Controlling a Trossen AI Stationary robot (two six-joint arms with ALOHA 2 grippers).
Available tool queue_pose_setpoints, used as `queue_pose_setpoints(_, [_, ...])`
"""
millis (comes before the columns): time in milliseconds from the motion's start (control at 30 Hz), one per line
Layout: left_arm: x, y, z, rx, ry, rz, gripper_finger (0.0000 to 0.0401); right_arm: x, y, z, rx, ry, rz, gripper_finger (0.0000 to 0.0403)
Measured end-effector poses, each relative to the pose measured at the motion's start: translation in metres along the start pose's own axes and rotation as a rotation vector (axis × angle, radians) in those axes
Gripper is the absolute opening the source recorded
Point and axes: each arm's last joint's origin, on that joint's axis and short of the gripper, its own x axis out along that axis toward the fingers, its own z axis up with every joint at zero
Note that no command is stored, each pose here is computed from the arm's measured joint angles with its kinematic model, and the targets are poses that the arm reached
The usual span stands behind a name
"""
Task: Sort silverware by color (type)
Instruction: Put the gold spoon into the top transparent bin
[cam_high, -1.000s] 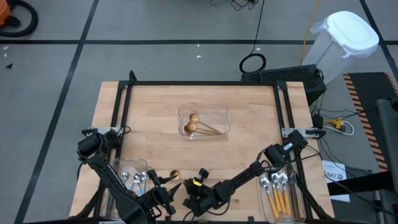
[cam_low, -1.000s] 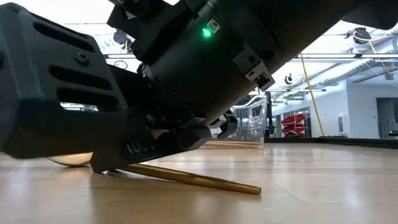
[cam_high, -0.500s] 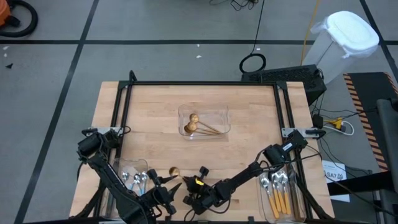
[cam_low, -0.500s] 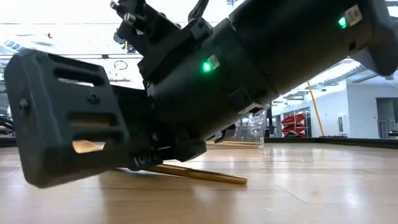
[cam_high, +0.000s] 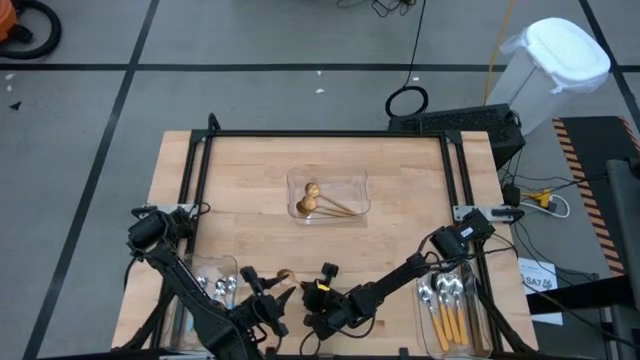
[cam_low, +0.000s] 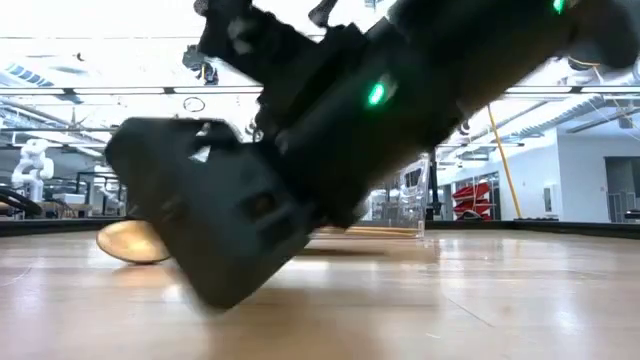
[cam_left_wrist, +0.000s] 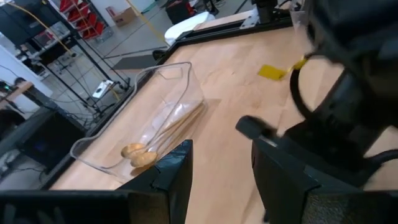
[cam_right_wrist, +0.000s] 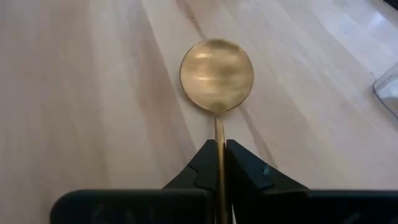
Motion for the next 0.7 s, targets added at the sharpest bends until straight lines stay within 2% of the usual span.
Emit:
queue_pose_setpoints(133, [0.002, 0.008, 0.008, 0.026, 0.002, 0.006, 0.0163, -0.020, -0.011, 0.019, -0.068, 0.045, 0.017, 0.0013])
queue_pose_setpoints(333, [-0.003, 0.022, 0.018, 0.056, -0.019, 0.013, 0.0163, -0.050, -0.034, 0.046, -0.168, 0.089, -0.018, 0.0013])
queue_pose_setpoints(700, [0.001, 0.051, 0.016, 0.119, -0.026, 0.146, 0.0163, -0.083, -0.089, 0.093, -0.352, 0.161, -0.006, 0.0013])
